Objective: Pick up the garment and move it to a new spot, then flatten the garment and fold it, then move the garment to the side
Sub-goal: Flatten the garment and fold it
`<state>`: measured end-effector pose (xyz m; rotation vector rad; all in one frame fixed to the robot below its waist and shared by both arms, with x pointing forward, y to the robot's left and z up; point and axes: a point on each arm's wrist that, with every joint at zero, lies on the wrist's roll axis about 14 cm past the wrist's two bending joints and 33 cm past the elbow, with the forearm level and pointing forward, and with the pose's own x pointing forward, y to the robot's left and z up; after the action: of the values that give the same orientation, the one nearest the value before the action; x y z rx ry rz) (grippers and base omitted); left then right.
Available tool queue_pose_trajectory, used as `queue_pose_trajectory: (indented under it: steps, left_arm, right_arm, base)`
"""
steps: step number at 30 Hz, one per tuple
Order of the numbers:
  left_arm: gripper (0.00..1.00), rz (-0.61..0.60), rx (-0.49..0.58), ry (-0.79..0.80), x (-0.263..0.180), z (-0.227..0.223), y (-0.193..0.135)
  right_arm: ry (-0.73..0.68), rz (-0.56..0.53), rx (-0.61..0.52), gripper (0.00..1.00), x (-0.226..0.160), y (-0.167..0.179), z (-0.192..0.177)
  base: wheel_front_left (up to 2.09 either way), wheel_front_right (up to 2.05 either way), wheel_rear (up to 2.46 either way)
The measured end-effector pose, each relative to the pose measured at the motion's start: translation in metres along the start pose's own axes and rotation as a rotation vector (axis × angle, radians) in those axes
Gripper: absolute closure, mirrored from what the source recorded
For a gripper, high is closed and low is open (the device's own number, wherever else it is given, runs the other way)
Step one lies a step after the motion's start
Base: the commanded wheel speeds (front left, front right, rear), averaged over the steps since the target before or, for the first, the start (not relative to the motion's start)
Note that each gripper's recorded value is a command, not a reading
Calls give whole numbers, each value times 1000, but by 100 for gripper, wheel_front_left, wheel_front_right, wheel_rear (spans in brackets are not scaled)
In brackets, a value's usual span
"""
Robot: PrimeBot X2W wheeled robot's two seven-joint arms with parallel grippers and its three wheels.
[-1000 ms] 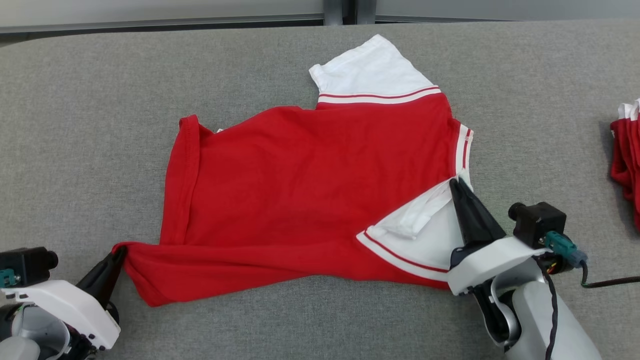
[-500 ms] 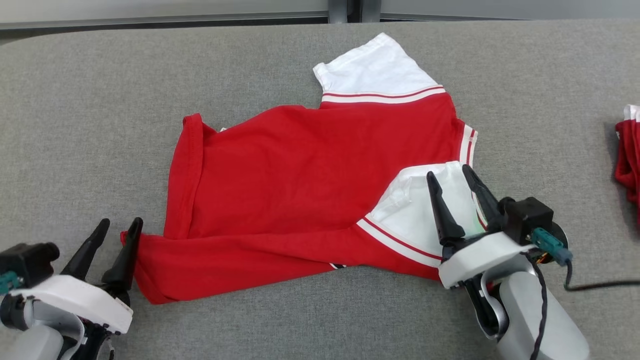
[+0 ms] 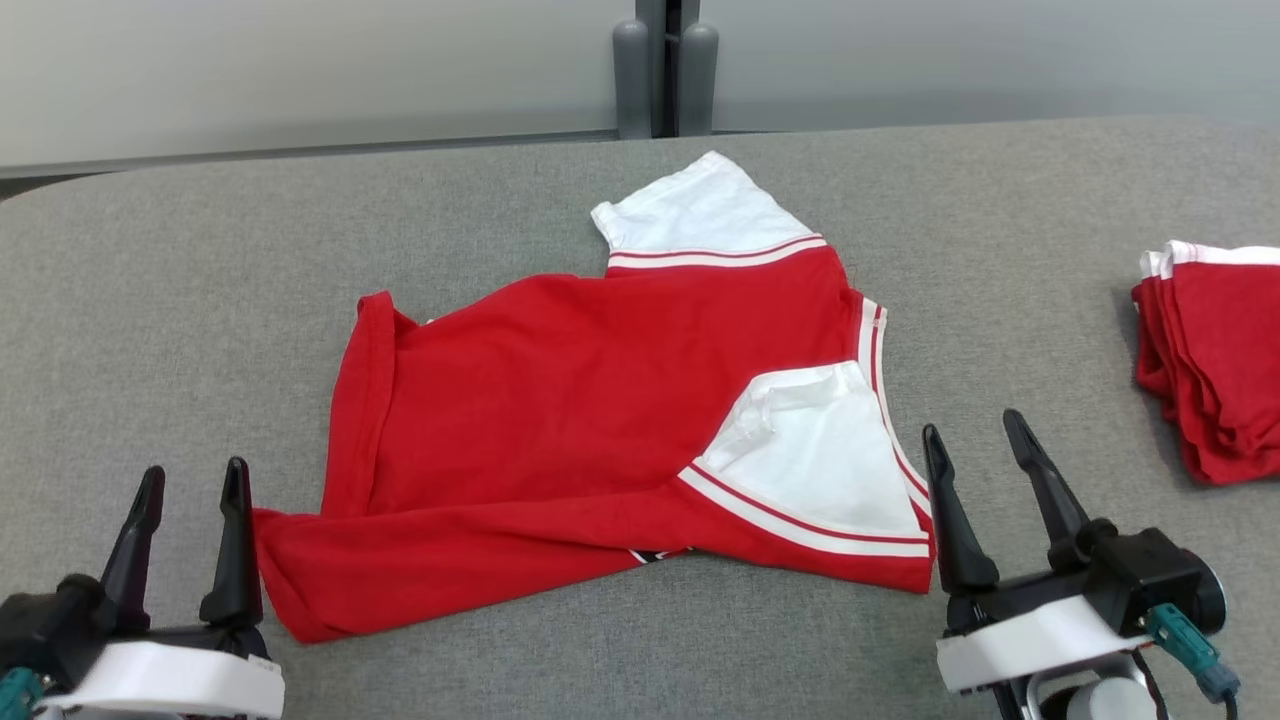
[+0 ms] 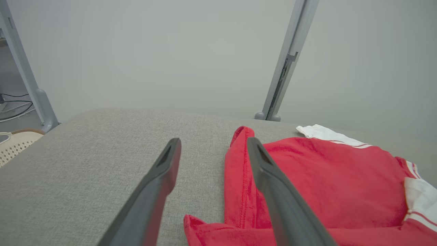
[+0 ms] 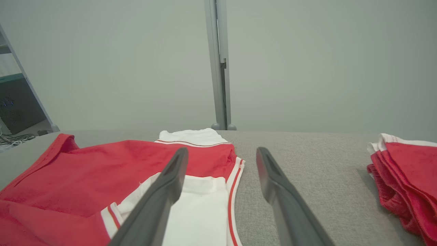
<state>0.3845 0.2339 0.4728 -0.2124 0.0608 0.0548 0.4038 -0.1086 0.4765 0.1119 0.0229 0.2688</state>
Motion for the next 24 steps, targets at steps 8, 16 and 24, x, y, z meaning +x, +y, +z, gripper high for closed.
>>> queue_pose_trajectory:
  steps: [8,16,24]
  left_arm:
    - [0,-3,59,38,-41,-17,-11]
    - [0,-15,67,87,-53,-33,-14]
    - [0,-20,69,107,-52,-38,-12]
  right_arm:
    - [44,-52,6,0,-50,-3,1]
    - [50,-82,11,0,-66,-8,4]
    - [53,-86,15,0,-66,-9,5]
  base:
    - [0,0,0]
    - [0,0,0]
    - [0,0,0]
